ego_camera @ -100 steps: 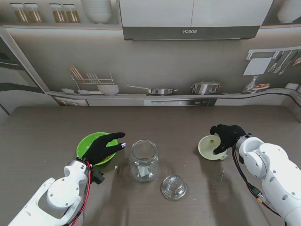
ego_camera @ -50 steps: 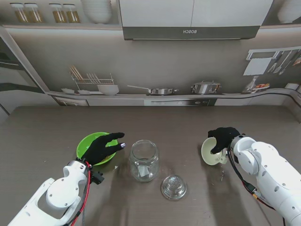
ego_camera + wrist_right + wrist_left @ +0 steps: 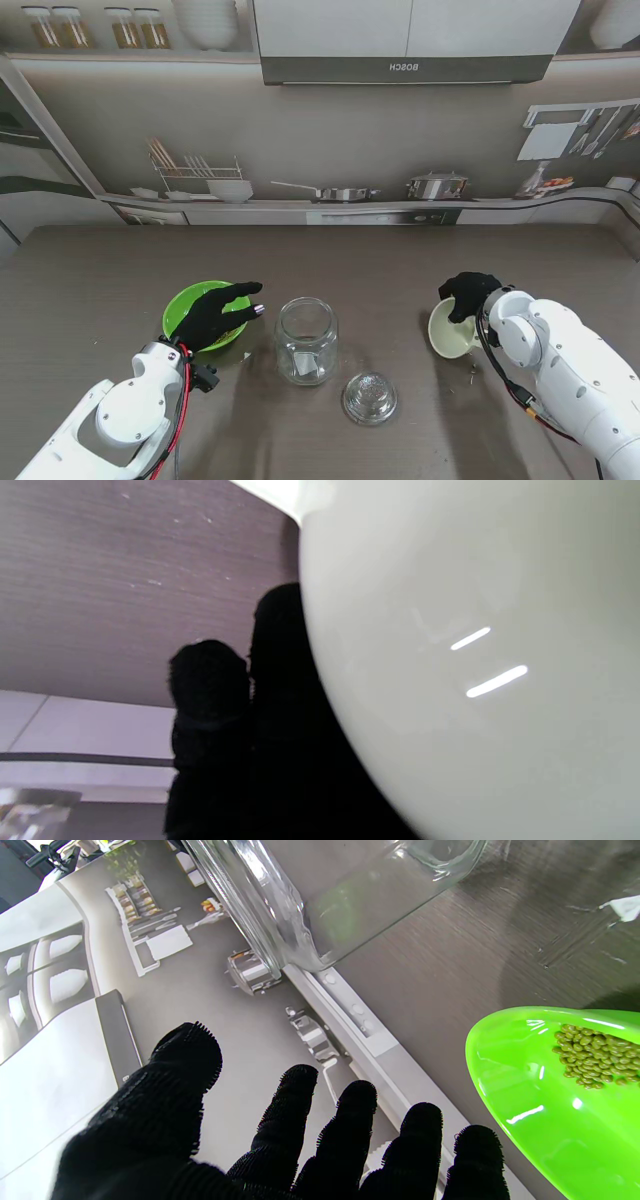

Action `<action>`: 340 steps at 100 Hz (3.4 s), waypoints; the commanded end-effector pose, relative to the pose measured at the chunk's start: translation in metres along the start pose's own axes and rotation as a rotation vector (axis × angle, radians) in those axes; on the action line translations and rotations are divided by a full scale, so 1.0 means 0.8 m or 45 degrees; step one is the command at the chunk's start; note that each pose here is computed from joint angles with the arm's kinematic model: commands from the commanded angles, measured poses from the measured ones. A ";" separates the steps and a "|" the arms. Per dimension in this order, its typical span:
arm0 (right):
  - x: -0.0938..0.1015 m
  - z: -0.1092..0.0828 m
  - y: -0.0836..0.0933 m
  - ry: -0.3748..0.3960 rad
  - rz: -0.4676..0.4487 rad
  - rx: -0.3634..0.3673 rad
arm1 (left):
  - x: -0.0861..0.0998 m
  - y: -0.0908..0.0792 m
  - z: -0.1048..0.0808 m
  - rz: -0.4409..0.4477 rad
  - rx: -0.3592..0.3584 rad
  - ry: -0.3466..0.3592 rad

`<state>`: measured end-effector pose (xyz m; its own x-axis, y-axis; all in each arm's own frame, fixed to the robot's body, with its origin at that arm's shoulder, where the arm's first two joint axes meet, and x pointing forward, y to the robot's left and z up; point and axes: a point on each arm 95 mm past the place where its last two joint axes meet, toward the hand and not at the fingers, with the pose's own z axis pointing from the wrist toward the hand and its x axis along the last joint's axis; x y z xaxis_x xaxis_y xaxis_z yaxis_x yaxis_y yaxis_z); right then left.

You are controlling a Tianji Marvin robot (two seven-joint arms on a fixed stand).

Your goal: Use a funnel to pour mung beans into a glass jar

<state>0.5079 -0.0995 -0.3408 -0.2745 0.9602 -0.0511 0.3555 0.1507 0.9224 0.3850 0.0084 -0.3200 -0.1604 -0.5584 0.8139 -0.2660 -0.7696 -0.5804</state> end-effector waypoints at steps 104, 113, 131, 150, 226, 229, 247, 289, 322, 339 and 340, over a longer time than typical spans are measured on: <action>0.125 -0.041 0.122 0.126 0.428 -0.411 | 0.004 -0.012 -0.012 -0.001 0.048 0.029; 0.138 -0.045 0.132 0.153 0.461 -0.444 | 0.004 -0.014 -0.014 0.002 0.057 0.034; 0.166 -0.053 0.147 0.210 0.540 -0.503 | 0.005 -0.016 -0.015 0.002 0.070 0.040; 0.196 -0.061 0.161 0.274 0.600 -0.551 | 0.005 -0.016 -0.015 0.001 0.074 0.043; 0.266 -0.025 0.124 0.389 0.816 -0.458 | 0.005 -0.024 -0.024 0.007 0.126 0.056; 0.266 -0.023 0.122 0.389 0.817 -0.454 | 0.005 -0.025 -0.024 0.007 0.128 0.056; 0.267 -0.013 0.108 0.392 0.828 -0.420 | 0.005 -0.025 -0.024 0.011 0.133 0.058; 0.273 0.002 0.084 0.420 0.821 -0.367 | 0.005 -0.025 -0.024 0.012 0.130 0.054; 0.277 0.004 0.080 0.439 0.789 -0.339 | 0.005 -0.025 -0.025 0.011 0.130 0.053; 0.274 0.003 0.081 0.429 0.769 -0.343 | 0.005 -0.025 -0.025 0.011 0.126 0.054; 0.274 0.002 0.081 0.429 0.767 -0.343 | 0.005 -0.025 -0.025 0.011 0.126 0.054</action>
<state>0.4750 0.1200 -0.2929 -0.3710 0.7271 0.5777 0.2989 -0.4955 0.8156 0.3719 0.0315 -0.3060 -0.1975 -0.5597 0.8048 -0.1522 -0.7935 -0.5892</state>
